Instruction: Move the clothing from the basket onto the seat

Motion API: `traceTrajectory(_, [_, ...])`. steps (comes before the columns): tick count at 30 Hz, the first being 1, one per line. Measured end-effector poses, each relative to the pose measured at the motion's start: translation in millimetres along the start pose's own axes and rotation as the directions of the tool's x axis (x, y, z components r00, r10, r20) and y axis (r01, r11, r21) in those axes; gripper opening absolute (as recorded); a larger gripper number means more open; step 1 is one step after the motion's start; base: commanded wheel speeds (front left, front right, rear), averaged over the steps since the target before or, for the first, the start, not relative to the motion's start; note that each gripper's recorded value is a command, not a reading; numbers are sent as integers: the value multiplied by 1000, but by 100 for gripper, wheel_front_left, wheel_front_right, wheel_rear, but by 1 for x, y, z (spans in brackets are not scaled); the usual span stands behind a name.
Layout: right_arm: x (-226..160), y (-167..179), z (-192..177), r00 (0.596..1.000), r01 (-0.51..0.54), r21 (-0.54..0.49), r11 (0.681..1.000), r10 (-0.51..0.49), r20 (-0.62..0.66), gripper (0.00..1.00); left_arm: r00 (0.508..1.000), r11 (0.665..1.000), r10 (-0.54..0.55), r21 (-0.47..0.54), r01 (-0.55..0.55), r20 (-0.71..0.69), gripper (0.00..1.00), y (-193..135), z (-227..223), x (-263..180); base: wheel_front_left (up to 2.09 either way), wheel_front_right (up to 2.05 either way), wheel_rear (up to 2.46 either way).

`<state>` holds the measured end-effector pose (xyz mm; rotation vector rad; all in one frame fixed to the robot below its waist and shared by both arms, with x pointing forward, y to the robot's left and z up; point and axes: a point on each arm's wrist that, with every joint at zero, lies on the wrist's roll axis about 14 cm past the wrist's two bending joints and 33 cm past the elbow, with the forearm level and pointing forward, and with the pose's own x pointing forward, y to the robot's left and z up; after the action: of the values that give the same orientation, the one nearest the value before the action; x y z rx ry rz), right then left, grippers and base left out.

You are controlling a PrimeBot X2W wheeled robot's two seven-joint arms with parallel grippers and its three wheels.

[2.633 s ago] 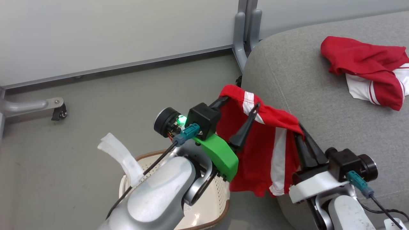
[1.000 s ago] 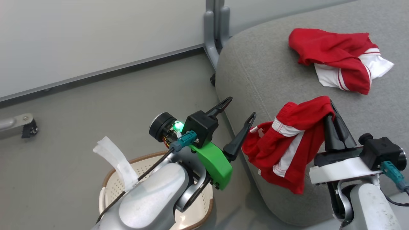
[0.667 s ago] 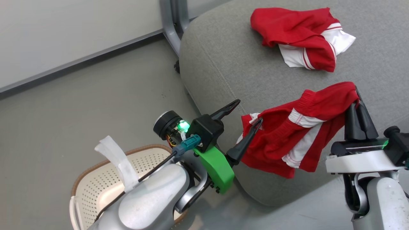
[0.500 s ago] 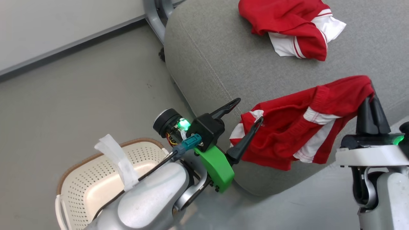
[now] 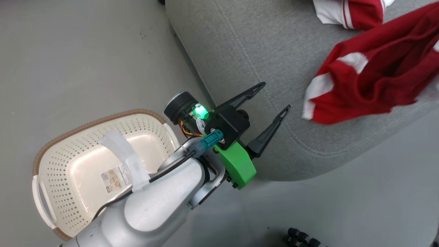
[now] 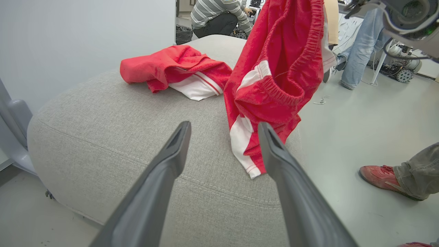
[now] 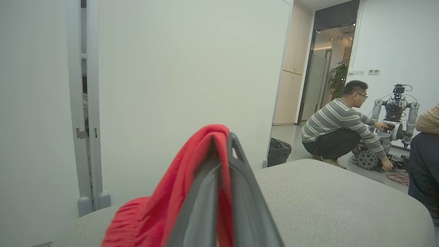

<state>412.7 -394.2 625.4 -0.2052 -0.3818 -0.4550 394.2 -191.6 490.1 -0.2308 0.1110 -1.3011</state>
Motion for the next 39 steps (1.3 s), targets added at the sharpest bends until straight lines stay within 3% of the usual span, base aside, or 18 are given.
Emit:
traceTrajectory(6, [72, -2, 6, 996, -47, -96, 994, 54, 70, 0, 999, 998, 49, -33, -50, -11, 100, 30, -22, -10, 0, 0, 0])
traceTrajectory(12, [135, -8, 10, 991, -16, -109, 994, 31, 132, 0, 994, 992, 111, -63, -112, -11, 100, 60, -40, -21, 0, 0, 0])
traceTrajectory(14, [145, -2, -12, 995, -21, -103, 994, 31, 91, 0, 992, 989, 127, -69, -128, -15, 100, 68, -47, -24, 0, 0, 0])
traceTrajectory(19, [137, 51, -112, 985, -112, -44, 993, 106, -133, 0, 985, 981, 166, -96, -169, -38, 100, 82, -67, -34, 0, 0, 0])
traceTrajectory(20, [133, 56, -127, 980, -117, -38, 992, 109, -168, 40, 984, 980, 170, -99, -174, -46, 100, 83, -70, -35, 0, 0, 0])
traceTrajectory(21, [128, 62, -142, 973, -118, -30, 993, 110, -203, 100, 983, 978, 177, -103, -182, -53, 100, 85, -74, -37, 0, 0, 0])
traceTrajectory(26, [96, 104, -176, 947, -163, 40, 986, 168, -273, 100, 971, 967, 234, -96, -238, -48, 100, 95, -73, -49, 0, 0, 0])
traceTrajectory(32, [37, 148, -176, 906, -258, 133, 957, 288, -311, 100, 943, 938, 332, -100, -331, -4, 100, 102, -61, -67, 0, 0, 0])
traceTrajectory(39, [-36, 195, -146, 833, -390, 256, 884, 457, -312, 100, 851, 841, 524, -157, -518, 2, 100, 117, -49, -104, 0, 0, 0])
